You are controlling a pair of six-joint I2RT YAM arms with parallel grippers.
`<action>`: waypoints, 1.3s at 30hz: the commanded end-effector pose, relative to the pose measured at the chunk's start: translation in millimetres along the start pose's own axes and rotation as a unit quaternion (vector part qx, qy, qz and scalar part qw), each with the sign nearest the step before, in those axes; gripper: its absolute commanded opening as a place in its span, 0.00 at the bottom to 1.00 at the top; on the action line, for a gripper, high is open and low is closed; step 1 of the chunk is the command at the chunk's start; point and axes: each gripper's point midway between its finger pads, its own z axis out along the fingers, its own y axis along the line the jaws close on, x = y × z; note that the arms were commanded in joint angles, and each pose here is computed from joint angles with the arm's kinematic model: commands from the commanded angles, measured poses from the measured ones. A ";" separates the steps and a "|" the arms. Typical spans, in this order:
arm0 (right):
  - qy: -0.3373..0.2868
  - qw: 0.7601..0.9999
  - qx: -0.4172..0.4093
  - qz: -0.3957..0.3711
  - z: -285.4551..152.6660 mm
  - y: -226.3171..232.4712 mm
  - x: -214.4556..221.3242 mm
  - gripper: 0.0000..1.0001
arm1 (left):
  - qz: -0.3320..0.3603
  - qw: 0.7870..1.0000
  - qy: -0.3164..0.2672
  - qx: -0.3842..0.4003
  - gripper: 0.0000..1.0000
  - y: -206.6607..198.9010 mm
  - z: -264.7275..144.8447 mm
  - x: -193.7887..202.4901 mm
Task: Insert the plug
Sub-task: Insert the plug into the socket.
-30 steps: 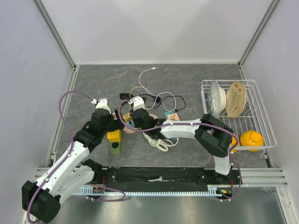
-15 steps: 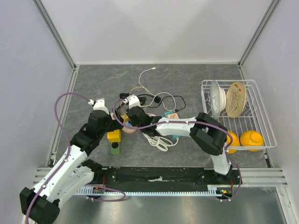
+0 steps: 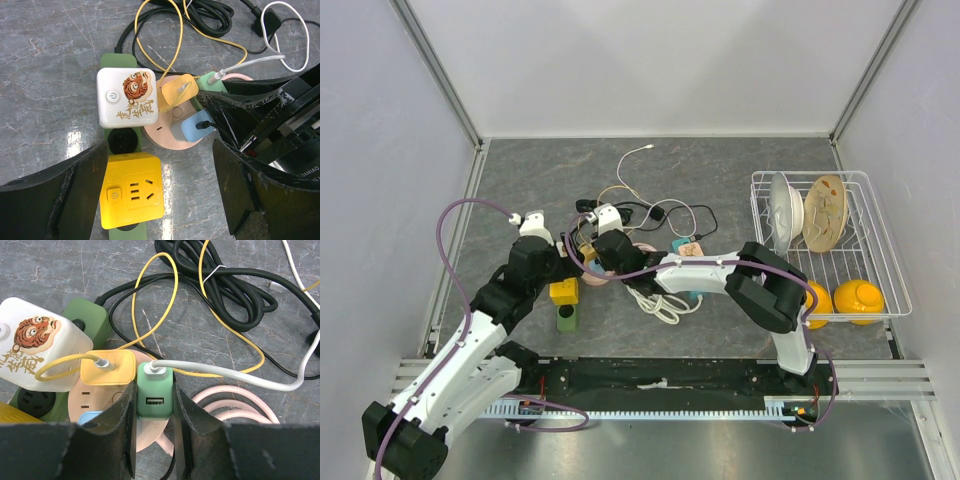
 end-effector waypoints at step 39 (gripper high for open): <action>0.420 0.897 -0.012 -0.140 -99.0 -51.0 270.2 0.00 | -0.019 1.000 -0.008 0.003 0.90 2.6 -6.2 2.3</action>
